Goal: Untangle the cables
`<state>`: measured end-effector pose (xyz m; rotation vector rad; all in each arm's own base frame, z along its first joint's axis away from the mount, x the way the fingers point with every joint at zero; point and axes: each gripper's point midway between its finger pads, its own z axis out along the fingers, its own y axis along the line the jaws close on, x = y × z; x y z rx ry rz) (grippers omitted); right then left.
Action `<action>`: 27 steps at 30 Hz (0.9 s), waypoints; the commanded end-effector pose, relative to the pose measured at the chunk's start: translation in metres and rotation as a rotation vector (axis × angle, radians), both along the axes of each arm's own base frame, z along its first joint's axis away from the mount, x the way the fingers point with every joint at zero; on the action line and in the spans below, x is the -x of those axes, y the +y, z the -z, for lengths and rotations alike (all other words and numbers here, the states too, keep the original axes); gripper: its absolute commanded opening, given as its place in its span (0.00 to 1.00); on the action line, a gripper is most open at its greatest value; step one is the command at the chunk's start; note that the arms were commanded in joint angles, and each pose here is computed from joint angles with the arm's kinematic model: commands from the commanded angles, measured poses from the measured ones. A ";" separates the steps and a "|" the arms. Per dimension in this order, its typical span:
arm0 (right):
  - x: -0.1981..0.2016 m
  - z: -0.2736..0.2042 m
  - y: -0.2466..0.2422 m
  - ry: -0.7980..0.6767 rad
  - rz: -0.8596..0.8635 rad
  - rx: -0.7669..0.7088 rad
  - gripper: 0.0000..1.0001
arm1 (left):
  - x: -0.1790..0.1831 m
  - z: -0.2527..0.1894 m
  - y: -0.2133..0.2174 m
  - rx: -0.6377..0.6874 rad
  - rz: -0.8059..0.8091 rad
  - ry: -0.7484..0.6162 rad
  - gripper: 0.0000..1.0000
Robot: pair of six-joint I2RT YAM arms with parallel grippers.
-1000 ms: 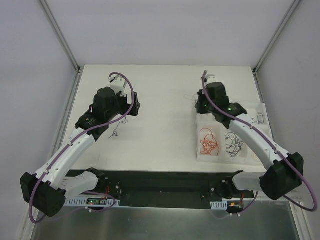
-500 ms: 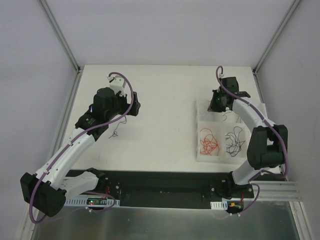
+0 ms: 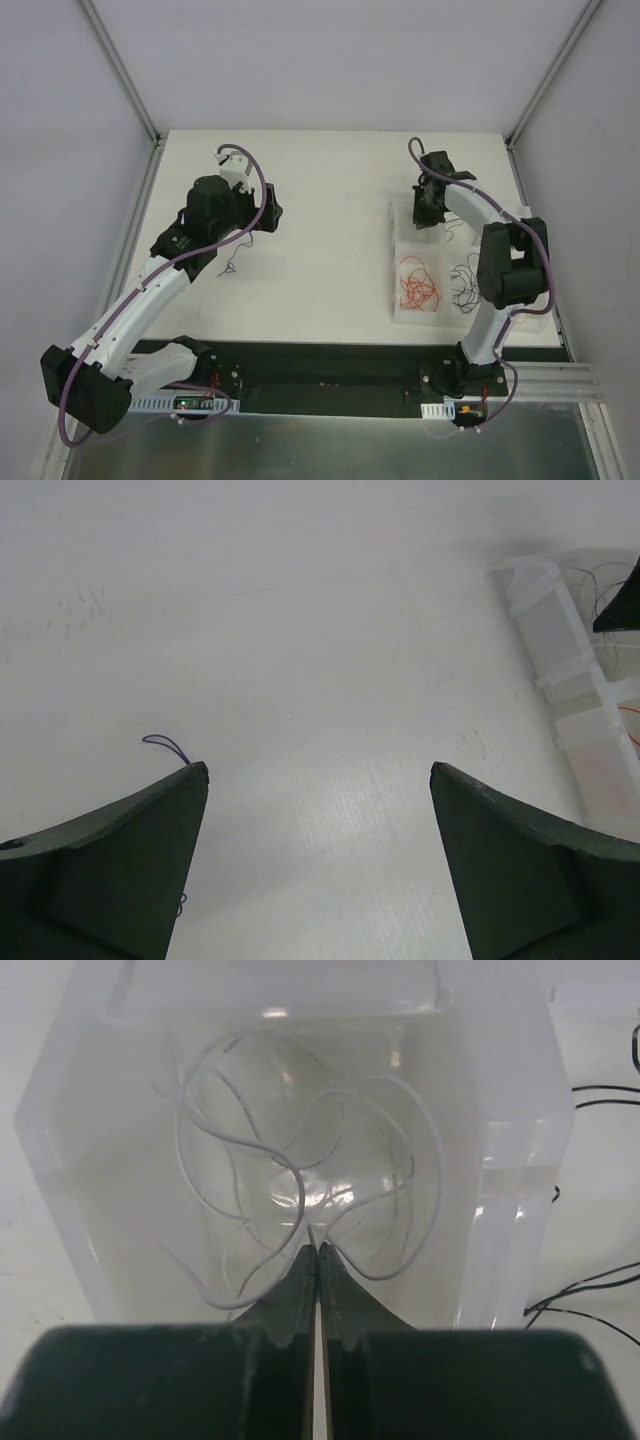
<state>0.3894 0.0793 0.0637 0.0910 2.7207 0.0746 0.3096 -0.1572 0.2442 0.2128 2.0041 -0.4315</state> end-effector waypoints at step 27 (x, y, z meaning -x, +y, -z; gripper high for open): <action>-0.004 0.021 -0.002 0.119 -0.121 0.197 0.15 | -0.003 -0.003 -0.005 0.042 0.006 -0.008 0.90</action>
